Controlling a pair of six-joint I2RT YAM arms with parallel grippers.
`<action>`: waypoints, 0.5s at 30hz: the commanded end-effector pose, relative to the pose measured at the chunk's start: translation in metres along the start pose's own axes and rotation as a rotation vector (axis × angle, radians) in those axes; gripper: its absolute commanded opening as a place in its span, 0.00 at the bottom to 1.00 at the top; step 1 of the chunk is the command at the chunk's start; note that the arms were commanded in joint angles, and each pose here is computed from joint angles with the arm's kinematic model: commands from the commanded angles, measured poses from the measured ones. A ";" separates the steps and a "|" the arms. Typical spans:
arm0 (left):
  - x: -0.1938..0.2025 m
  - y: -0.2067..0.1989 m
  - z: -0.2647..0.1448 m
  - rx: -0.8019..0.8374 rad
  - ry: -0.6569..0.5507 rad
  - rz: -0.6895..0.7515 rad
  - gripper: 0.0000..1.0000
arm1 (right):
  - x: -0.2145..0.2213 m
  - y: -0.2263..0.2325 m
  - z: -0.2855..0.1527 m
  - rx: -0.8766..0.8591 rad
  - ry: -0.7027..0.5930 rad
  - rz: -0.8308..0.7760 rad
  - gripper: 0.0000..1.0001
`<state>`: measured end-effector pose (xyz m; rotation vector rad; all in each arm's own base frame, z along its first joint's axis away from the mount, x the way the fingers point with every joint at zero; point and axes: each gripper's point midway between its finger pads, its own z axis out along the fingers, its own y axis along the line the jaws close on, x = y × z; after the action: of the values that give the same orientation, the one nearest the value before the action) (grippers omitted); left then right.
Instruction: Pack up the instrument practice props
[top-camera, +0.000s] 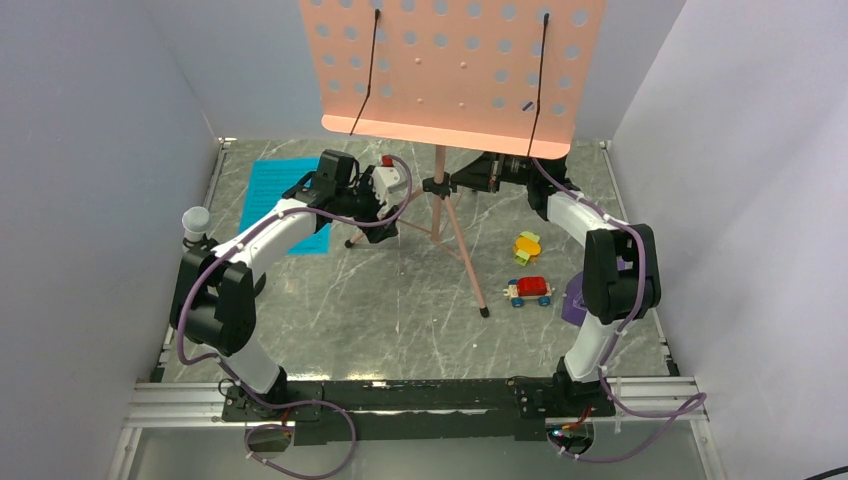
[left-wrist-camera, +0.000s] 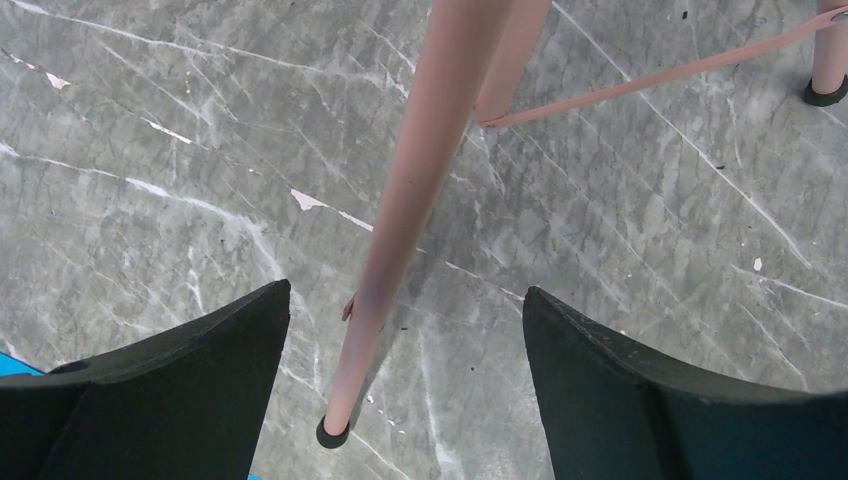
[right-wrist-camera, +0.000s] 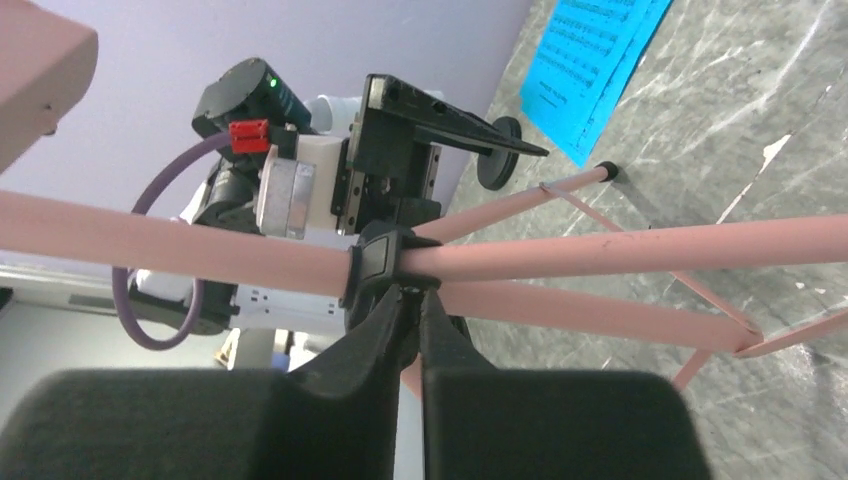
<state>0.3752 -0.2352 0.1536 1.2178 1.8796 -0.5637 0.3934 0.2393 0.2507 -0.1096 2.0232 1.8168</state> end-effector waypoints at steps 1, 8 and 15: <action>-0.021 0.005 -0.008 -0.020 -0.044 0.050 0.90 | -0.002 0.016 0.001 -0.045 0.021 -0.082 0.04; -0.019 0.007 -0.006 -0.024 -0.036 0.056 0.90 | 0.005 0.015 -0.003 -0.058 0.042 -0.079 0.32; -0.018 0.007 -0.005 -0.024 -0.033 0.055 0.91 | 0.013 0.024 -0.009 -0.110 0.075 -0.146 0.31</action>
<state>0.3770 -0.2331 0.1528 1.2229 1.8796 -0.5429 0.3829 0.2390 0.2547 -0.2165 1.9918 1.8523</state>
